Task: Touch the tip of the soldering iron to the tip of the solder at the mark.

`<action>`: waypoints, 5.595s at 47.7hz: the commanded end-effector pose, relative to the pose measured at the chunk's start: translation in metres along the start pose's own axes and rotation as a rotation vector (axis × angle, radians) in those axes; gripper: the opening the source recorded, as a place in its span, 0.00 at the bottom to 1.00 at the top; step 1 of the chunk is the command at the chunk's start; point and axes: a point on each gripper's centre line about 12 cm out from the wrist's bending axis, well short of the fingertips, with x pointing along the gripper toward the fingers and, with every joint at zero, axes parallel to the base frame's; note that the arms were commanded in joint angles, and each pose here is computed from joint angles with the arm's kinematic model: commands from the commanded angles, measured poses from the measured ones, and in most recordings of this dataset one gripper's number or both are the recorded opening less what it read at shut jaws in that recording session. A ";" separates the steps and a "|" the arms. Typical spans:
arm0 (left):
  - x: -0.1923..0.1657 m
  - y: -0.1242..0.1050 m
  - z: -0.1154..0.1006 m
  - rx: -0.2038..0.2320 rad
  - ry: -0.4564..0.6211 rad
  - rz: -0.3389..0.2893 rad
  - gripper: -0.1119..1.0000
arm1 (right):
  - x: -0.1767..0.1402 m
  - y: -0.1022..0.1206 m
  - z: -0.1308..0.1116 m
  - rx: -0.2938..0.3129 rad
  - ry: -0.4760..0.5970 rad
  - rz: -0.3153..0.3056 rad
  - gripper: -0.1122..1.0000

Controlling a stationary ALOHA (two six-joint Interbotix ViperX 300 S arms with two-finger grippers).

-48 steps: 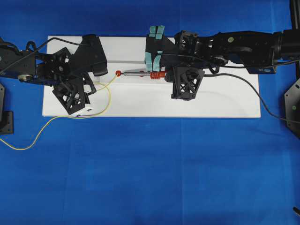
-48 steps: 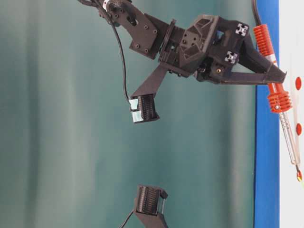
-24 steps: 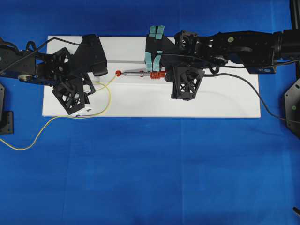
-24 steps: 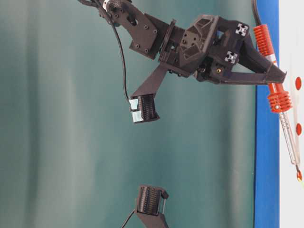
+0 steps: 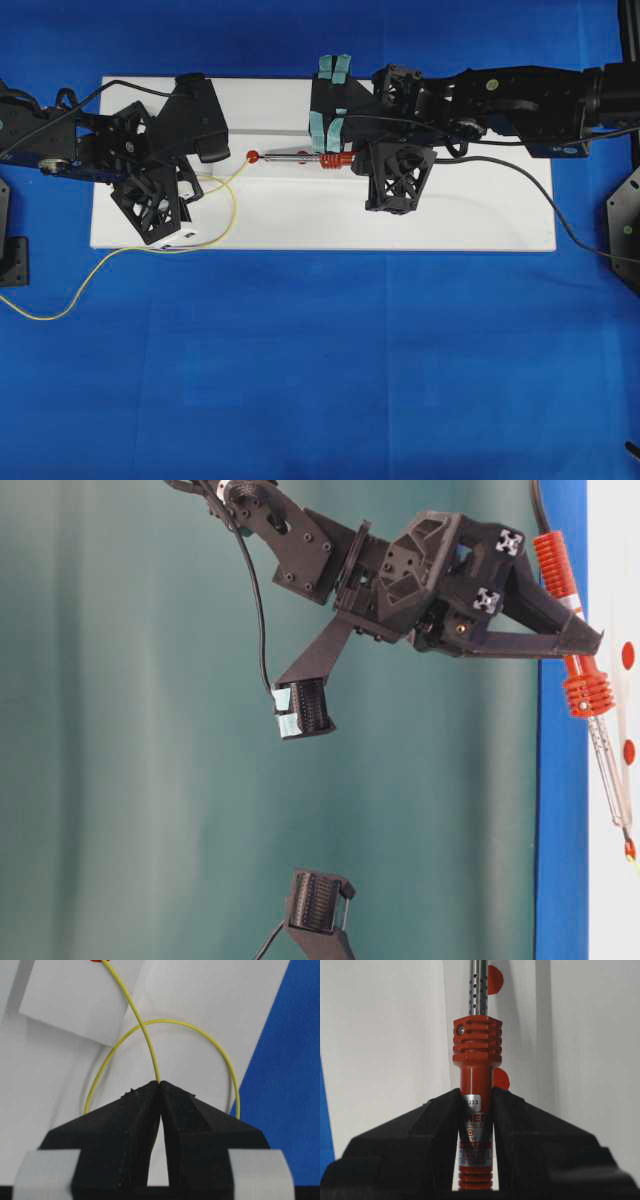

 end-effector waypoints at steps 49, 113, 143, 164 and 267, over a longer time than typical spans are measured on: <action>-0.008 -0.004 0.016 0.009 -0.014 -0.002 0.13 | -0.007 0.001 0.009 -0.003 -0.035 0.000 0.16; -0.055 -0.007 0.013 0.013 -0.073 -0.025 0.13 | -0.008 0.002 0.009 -0.005 -0.035 0.003 0.16; -0.069 -0.004 -0.002 -0.008 -0.095 -0.036 0.13 | -0.028 0.003 0.007 -0.007 -0.073 0.003 0.16; -0.069 -0.004 -0.002 -0.009 -0.095 -0.036 0.13 | -0.073 -0.003 -0.040 0.046 -0.108 -0.006 0.16; 0.019 -0.022 0.078 -0.011 0.039 0.010 0.13 | -0.052 -0.005 -0.043 0.049 -0.059 -0.022 0.16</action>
